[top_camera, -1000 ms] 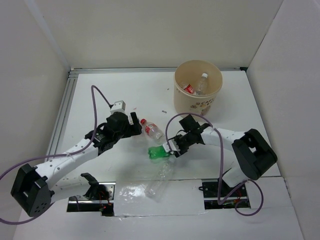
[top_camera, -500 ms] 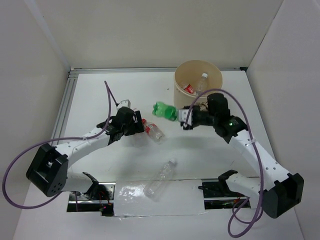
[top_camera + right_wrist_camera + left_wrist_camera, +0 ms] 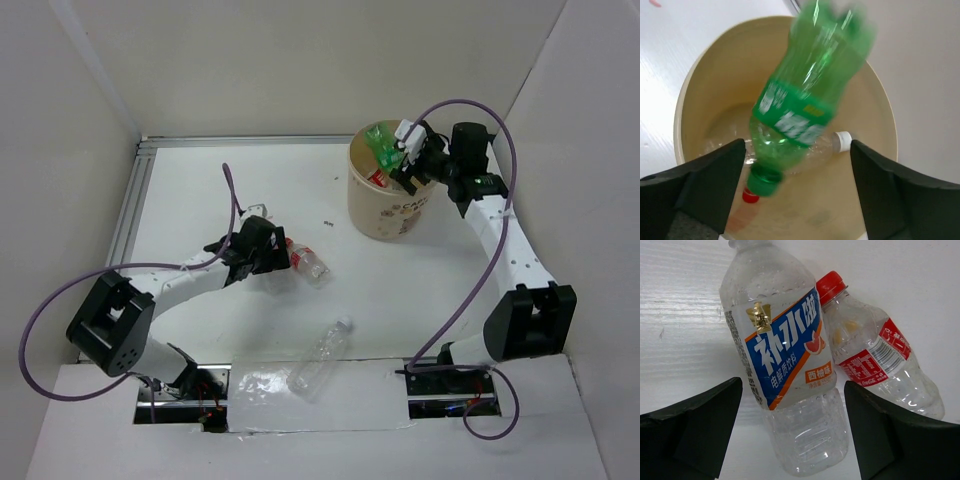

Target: Put the plastic bottles in the bin

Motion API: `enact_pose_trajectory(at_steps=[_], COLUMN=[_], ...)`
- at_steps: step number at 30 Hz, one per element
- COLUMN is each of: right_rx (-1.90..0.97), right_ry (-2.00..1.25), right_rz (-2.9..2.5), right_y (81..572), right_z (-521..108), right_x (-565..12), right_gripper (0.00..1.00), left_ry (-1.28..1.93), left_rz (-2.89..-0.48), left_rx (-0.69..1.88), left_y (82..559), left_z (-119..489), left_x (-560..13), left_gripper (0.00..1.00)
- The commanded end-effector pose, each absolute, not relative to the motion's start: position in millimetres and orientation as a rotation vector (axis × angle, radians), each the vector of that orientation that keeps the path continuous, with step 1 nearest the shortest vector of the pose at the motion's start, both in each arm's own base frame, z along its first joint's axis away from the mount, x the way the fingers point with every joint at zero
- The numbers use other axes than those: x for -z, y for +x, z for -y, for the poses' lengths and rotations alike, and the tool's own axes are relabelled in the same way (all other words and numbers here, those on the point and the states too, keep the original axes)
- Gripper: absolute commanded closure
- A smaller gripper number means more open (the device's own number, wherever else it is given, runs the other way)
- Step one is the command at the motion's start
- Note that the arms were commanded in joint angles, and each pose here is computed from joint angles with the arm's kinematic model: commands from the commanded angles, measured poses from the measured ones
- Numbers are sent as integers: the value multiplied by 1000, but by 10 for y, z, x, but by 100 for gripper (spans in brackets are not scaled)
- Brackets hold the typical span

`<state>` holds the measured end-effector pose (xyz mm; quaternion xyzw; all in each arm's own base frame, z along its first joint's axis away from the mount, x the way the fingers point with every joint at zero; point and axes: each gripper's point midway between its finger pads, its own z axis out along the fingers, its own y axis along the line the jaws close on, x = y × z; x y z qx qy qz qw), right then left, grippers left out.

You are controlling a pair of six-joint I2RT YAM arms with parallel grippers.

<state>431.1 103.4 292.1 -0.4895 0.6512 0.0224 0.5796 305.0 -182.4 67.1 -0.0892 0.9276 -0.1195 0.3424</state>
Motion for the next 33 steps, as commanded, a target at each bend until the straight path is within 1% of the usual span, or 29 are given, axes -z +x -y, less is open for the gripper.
enact_pose_trajectory(at_steps=[1,2,4,5,8,9,11,12,13,14,15,16,17,18,19,20,21,22,23,24,25,26,27,28,29,30,31,32,33], right_rx=[-130,-139,-183,-229,-326,-385,-442,-485,-521,-545,-573,-596,-630,-663,-657,-658,-660,-642,-637,-640,-646,-650,-673,-683,-684,-681,-679,-672,-683], right_ry=[-1130,-1117,-1121,-1134,-1157,-1188,-1210,-1243,-1272,-1303,-1319,-1341,-1365,-1379,-1394,-1409,-1448,-1473,-1509,-1529,-1558,-1584,-1599,-1631,-1641,-1657,-1675,-1686,-1693], right_rz=[-1488,-1470,-1409,-1364,-1308,-1261,-1237,-1200,-1220,-1209,-1230,-1241,-1282,-1300,-1329,-1345,-1348,-1362,-1356,-1343,-1345,-1329,-1335,-1325,-1306,-1306,-1303,-1296,-1285], right_y=[4245,4208,4080,3947,3684,3542,3308,3183,3071,2959,2901,2811,2699,2635,2582,2492,2420,2377,2281,2233,2182,2116,2030,1975,1947,1913,1895,1897,1852], right_z=[-1081,-1064,-1127,-1173,-1247,-1334,-1397,-1475,-1489,-1536,-1540,-1573,-1562,-1595,-1601,-1600,-1617,-1602,-1596,-1611,-1626,-1636,-1647,-1687,-1714,-1724,-1758,-1771,-1807], right_x=[-3142,-3207,-3359,-3446,-3484,-3511,-3490,-3513,-3380,-3350,-3230,-3151,-2947,-2827,-2715,-2625,-2415,-2293,-2128,-2065,-1966,-1914,-1814,-1754,-1744,-1684,-1670,-1637,-1654], right_gripper=[6,0,0,0,0,0,0,0,0,2,8,17,32,67,79,87,86,80,68,54,35,24,20,19,19,19,19,19,22], left_ry=[-205,-205,-205,-191,-179,-175,-163,-152,-133,-107,-84,-47,-8,24,41,85,129,150,184,217,225,251,284,276,313,317,314,322,329], left_rz=[-2403,-2403,-2412,-2420,-2427,-2431,-2437,-2421,-2420,-2349,-2314,-2288,-2232,-2158,-2091,-2051,-1956,-1898,-1829,-1786,-1719,-1734,-1714,-1624,-1600,-1634,-1564,-1554,-1610], left_rx=[310,310,304,293,283,293,285,292,275,302,307,329,343,402,447,513,572,622,707,745,786,804,847,895,937,943,979,989,993], left_y=[3100,3100,3085,3074,3065,3057,3069,3083,3048,3105,3105,3066,3109,3147,3143,3117,3184,3204,3227,3263,3328,3460,3516,3613,3637,3817,3894,3954,4138], left_z=[1840,1840,1831,1819,1811,1825,1829,1833,1824,1865,1883,1936,1950,2061,2083,2197,2309,2391,2544,2648,2745,2941,3083,3199,3376,3587,3685,3809,3995], left_x=[-600,-600,-544,-488,-432,-431,-430,-520,-595,-911,-1083,-1256,-1476,-1817,-2107,-2306,-2647,-2853,-3075,-3215,-3509,-3433,-3514,-3896,-3966,-3786,-4097,-4131,-3853], left_gripper=[6,9,14,24,44,55,67,72,82,84,86,86,86,86,86,86,86,86,86,86,85,85,85,85,85,84,84,84,84])
